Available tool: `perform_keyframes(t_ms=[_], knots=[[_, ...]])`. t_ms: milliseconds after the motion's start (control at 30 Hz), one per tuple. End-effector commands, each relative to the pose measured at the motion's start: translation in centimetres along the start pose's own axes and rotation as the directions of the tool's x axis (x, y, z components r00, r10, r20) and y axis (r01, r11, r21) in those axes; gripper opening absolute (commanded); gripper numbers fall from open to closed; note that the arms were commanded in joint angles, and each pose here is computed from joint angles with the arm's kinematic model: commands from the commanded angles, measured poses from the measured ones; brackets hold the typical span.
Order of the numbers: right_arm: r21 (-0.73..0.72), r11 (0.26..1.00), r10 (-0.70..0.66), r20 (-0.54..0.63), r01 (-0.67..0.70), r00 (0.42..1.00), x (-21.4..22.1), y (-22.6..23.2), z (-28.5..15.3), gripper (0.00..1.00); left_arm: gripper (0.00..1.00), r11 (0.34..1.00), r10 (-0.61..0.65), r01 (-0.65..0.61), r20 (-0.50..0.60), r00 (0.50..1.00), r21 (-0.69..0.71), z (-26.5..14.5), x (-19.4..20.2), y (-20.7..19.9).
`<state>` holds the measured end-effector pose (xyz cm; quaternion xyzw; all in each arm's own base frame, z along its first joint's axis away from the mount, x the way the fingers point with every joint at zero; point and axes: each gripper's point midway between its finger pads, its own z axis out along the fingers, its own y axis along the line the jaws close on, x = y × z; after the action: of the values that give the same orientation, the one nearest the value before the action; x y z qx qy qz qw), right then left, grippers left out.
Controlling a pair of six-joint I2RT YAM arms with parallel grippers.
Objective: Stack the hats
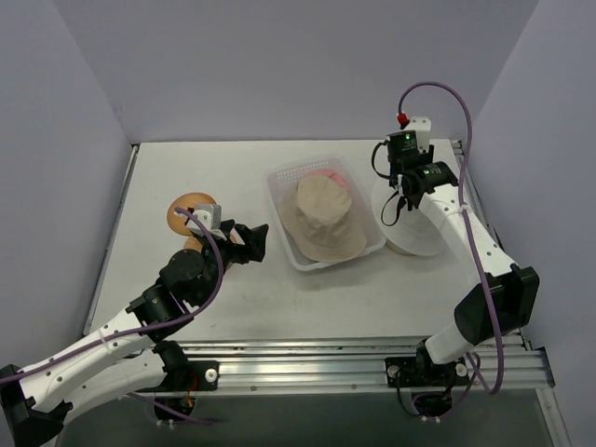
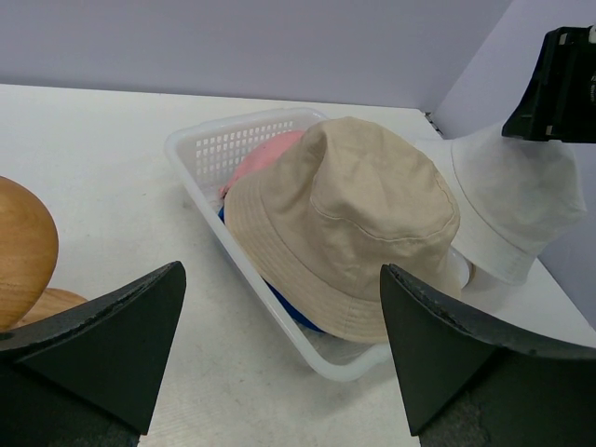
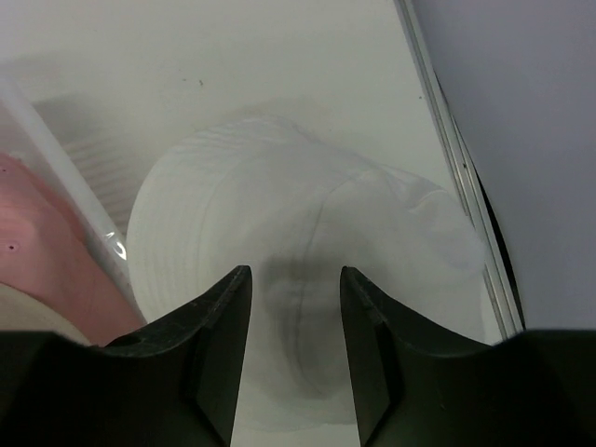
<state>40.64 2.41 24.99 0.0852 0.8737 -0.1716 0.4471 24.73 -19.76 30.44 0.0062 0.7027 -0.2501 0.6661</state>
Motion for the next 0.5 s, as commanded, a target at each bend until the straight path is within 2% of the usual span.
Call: perform_keyframes(t_ms=[0,300,467], knots=[[-0.092,0.994,0.062,0.03,-0.059,0.998,-0.3,1.5,-0.2,0.39,0.94,1.0,-0.019,0.018,0.052,0.998,0.007,-0.1,-1.5,-0.2],[-0.152,0.986,0.071,-0.002,-0.071,0.997,1.7,2.9,0.3,0.37,0.94,1.0,-0.016,0.016,0.054,0.998,0.0,-0.1,-1.5,-0.1],[-0.11,0.992,0.056,-0.023,-0.058,0.998,3.3,2.5,1.2,0.36,0.94,1.0,-0.011,0.012,0.055,0.998,-0.012,-0.1,-1.3,0.2]])
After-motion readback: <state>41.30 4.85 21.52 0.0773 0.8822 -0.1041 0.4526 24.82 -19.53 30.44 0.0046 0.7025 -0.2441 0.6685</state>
